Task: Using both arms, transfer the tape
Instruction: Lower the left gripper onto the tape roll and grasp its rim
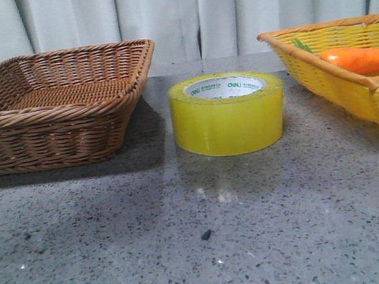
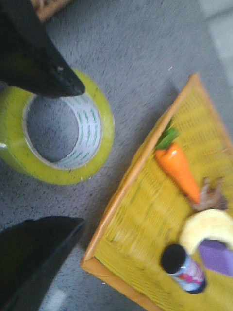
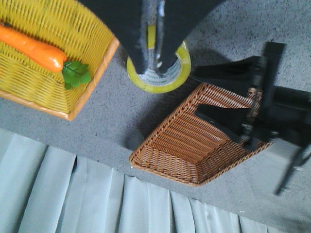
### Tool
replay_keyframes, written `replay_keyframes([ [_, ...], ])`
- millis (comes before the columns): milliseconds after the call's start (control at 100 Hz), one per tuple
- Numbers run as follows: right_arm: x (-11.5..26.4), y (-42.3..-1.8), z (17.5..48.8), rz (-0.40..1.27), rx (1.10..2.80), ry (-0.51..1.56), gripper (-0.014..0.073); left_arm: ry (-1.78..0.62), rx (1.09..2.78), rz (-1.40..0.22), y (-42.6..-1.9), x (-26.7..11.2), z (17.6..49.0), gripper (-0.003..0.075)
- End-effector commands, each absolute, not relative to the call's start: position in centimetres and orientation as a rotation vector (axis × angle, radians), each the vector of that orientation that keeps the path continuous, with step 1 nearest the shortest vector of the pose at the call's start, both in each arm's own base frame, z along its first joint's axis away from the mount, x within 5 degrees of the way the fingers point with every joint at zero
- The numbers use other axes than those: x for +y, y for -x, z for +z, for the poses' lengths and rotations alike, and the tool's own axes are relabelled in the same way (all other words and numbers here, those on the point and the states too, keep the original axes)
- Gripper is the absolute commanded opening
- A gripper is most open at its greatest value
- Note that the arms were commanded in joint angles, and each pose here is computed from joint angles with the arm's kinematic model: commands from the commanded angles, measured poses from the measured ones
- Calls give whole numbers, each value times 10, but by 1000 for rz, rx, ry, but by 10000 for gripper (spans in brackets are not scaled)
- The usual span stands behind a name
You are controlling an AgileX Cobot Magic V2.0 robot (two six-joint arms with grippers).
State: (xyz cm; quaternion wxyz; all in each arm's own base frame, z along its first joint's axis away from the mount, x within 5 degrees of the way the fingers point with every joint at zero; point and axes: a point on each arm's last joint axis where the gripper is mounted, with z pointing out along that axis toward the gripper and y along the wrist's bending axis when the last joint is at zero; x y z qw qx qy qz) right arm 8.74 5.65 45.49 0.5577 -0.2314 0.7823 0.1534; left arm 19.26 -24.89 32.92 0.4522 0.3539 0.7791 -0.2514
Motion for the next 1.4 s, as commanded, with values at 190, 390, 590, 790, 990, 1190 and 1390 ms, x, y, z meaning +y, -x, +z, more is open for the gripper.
replay_keyframes([
  [190,54,-85,464,367,1763,521,-74,-1066,1996,-546,-220,-302,329,480],
  [390,53,-85,463,365,1771,523,-74,-1146,2048,-500,-236,-325,312,480],
  [590,53,-85,462,361,1782,525,-74,-1180,2087,-461,-247,-336,291,480],
  [790,53,-85,461,358,1793,527,-74,-1173,2104,-445,-253,-334,285,419],
  [990,53,-85,461,357,1794,527,-74,-1165,2141,-425,-259,-327,283,209],
  [1190,53,-85,461,357,1794,527,-74,-1170,2152,-424,-258,-327,283,-5],
  [1390,53,-85,461,356,1798,528,-74,-1141,2090,-451,-256,-324,313,-20],
])
